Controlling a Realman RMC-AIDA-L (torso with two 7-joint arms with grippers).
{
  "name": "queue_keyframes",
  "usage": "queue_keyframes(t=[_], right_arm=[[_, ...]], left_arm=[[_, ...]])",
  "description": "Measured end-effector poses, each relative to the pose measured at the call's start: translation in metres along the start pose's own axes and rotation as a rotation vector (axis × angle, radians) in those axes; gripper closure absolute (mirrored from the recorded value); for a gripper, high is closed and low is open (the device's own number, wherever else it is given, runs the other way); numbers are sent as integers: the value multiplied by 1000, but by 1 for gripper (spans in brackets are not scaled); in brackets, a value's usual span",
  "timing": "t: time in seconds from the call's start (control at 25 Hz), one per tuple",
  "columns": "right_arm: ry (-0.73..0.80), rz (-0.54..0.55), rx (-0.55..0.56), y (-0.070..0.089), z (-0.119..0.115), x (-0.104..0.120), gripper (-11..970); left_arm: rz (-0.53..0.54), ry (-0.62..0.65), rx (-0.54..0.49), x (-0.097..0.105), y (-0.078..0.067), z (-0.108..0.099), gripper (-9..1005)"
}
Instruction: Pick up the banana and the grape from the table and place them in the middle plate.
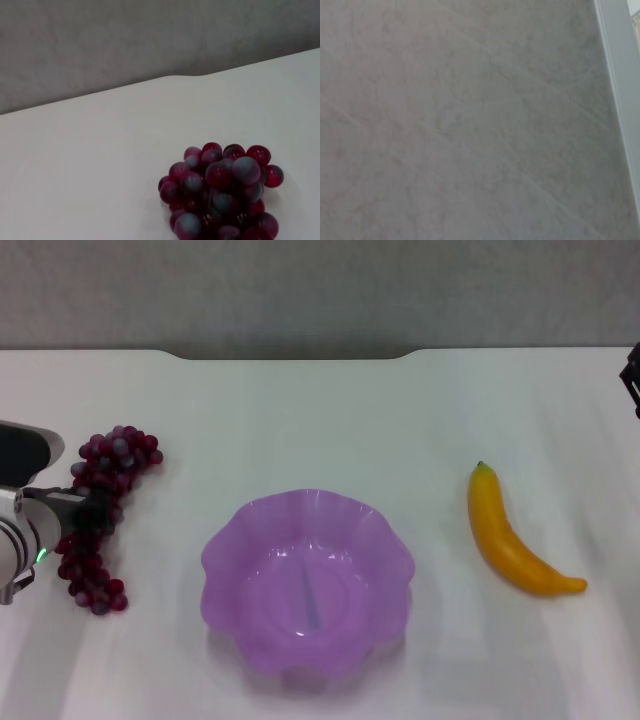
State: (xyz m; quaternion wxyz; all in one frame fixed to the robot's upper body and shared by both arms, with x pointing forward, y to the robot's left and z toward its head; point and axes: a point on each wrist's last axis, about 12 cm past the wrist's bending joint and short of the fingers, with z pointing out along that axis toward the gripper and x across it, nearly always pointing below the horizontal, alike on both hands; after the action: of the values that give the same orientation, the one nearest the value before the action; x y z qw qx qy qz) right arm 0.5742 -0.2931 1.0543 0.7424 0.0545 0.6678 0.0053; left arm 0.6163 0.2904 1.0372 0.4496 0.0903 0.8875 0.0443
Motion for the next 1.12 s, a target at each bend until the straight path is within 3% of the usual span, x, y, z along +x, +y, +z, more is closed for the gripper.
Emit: queue_keyframes(t=[0.76,1.12], right_arm=[[26,0,17,-4,-2,4,67],[27,1,22,-6,-3,4,68]], left_arm=[[-3,-123,16,-18,-4,-12,797],[-6,-155,44,-39,-6,-26,796]])
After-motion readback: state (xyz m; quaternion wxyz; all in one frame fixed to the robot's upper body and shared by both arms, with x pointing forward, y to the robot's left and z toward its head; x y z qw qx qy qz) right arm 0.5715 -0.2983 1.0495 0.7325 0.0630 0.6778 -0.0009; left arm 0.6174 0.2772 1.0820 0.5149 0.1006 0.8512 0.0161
